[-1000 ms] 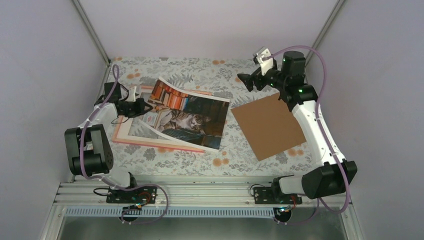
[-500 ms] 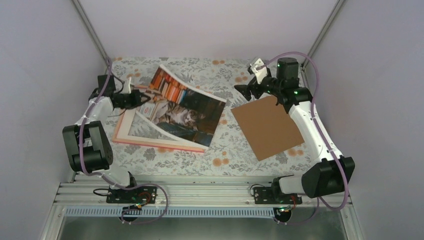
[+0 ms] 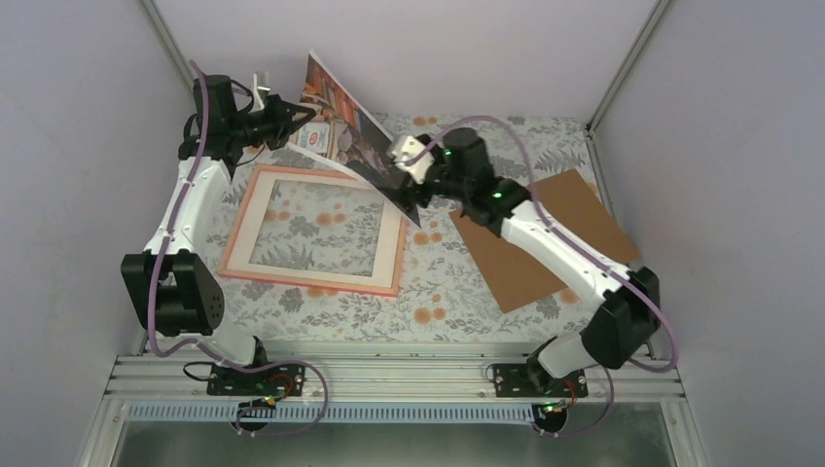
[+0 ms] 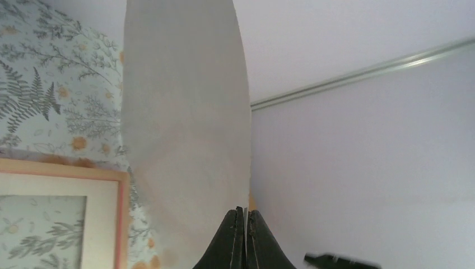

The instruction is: Put the photo into the frame

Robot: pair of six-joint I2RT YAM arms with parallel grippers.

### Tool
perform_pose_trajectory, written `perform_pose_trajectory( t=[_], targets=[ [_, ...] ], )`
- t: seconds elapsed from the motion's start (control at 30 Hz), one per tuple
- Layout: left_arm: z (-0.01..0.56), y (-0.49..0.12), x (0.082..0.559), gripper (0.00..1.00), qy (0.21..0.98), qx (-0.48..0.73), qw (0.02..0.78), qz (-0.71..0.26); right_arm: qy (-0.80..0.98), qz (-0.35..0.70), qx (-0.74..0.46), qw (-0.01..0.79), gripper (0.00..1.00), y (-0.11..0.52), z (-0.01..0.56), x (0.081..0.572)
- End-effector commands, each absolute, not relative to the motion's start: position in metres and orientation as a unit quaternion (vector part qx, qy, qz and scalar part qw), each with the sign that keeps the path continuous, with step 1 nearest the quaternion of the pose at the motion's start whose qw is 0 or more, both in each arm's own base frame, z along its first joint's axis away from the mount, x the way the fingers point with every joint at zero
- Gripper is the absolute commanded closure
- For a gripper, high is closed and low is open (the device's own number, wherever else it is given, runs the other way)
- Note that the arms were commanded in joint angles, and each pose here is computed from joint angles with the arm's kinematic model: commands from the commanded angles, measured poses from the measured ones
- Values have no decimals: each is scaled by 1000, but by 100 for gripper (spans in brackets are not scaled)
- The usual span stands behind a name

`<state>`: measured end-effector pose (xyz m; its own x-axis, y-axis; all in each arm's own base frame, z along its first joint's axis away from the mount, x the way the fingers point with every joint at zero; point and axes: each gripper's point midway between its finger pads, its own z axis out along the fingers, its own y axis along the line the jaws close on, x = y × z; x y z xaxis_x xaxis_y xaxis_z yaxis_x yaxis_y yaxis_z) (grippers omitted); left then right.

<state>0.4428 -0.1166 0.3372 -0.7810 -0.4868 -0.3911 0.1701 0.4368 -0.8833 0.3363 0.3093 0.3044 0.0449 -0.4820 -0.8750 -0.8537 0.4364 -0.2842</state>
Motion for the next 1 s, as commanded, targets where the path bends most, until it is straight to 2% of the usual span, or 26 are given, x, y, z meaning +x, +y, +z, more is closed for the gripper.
perform_pose_trajectory(
  t=[0.0,0.2,0.27,0.37,0.43,0.53,0.6,0.63,0.73,0.77,0.9,0.97],
  targets=[
    [346,-120,456,98,770,-179,283,-543,628,134,-481,597,0,360,335,351],
    [355,-134,452,98,765,-186,274,-553,622,72,-477,617,1,399,319,370],
    [356,-136,451,98,765,-186,273,-553,625,47,-469,622,7,402,314,384],
    [352,-137,449,98,768,-193,267,-549,620,-8,-459,636,32,399,309,403],
    [348,-136,449,98,771,-195,265,-546,619,-34,-449,644,52,394,312,412],
    [343,-136,447,96,775,-192,267,-540,617,-33,-440,652,93,389,330,412],
    [345,-135,449,81,777,-173,282,-536,622,-15,-438,649,96,384,339,410],
    [350,-135,449,70,775,-151,295,-539,625,-2,-437,647,96,379,345,409],
    [372,-125,450,10,776,-62,369,-507,626,49,-443,640,96,360,363,403],
    [380,-120,450,1,778,-32,398,-486,623,65,-445,641,96,351,373,399],
    [416,-106,441,0,764,128,515,-367,608,122,-467,631,96,315,391,381],
    [430,-110,426,0,725,241,569,-305,592,136,-491,625,96,306,394,366]
  ],
)
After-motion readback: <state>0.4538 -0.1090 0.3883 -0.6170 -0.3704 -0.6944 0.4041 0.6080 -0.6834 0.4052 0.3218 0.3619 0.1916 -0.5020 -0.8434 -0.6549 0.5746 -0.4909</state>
